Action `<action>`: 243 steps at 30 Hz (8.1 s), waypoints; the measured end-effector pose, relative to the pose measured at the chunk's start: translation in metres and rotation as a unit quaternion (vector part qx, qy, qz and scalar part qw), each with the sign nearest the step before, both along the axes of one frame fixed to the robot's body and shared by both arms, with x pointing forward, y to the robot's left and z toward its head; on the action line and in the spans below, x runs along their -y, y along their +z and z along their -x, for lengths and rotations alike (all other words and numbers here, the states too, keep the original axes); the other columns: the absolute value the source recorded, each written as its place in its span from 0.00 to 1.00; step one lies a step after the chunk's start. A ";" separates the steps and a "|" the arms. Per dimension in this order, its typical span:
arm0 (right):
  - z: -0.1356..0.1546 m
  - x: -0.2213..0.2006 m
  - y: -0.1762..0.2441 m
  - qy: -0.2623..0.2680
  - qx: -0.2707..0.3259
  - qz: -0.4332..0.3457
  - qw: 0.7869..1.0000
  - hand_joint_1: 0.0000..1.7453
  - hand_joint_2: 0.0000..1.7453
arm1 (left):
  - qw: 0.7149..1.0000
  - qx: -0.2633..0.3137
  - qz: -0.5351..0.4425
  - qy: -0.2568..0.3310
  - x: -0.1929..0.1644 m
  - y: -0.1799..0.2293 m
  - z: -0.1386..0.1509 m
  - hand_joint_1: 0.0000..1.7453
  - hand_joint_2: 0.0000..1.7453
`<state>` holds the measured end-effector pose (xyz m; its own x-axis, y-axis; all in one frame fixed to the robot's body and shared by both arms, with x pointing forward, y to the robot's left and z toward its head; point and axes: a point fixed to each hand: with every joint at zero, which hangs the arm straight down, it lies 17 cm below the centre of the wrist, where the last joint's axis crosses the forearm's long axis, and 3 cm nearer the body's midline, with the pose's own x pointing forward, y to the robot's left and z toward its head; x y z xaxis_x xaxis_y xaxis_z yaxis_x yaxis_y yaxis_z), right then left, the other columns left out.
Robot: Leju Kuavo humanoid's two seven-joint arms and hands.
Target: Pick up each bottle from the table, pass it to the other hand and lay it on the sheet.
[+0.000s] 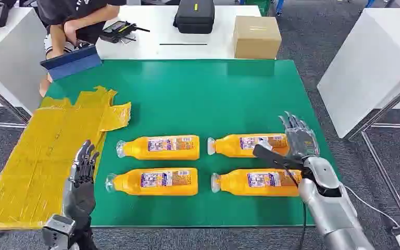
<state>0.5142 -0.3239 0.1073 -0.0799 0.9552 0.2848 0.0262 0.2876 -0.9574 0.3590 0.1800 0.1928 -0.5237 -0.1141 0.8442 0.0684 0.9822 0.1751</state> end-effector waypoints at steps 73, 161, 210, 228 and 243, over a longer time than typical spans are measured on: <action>0.153 -0.013 -0.033 0.017 -0.066 0.047 0.997 0.00 1.00 | 0.999 -0.015 0.020 0.027 -0.028 -0.015 -0.034 0.00 0.00; 0.061 -0.027 -0.088 0.063 -0.149 0.044 0.986 0.93 1.00 | 0.998 -0.026 0.033 0.037 -0.033 -0.023 -0.035 0.00 0.00; 0.081 -0.098 0.070 0.085 0.130 -0.278 0.948 1.00 1.00 | 0.999 0.013 -0.036 -0.010 0.017 0.010 -0.030 0.00 0.00; 0.076 -0.112 0.088 0.090 0.146 -0.382 0.908 1.00 1.00 | 0.996 0.038 -0.047 -0.071 0.063 0.036 -0.044 0.00 1.00; 0.022 -0.175 0.103 0.133 0.144 -0.460 0.866 1.00 1.00 | 0.981 0.020 -0.113 -0.156 0.138 0.063 -0.083 0.00 1.00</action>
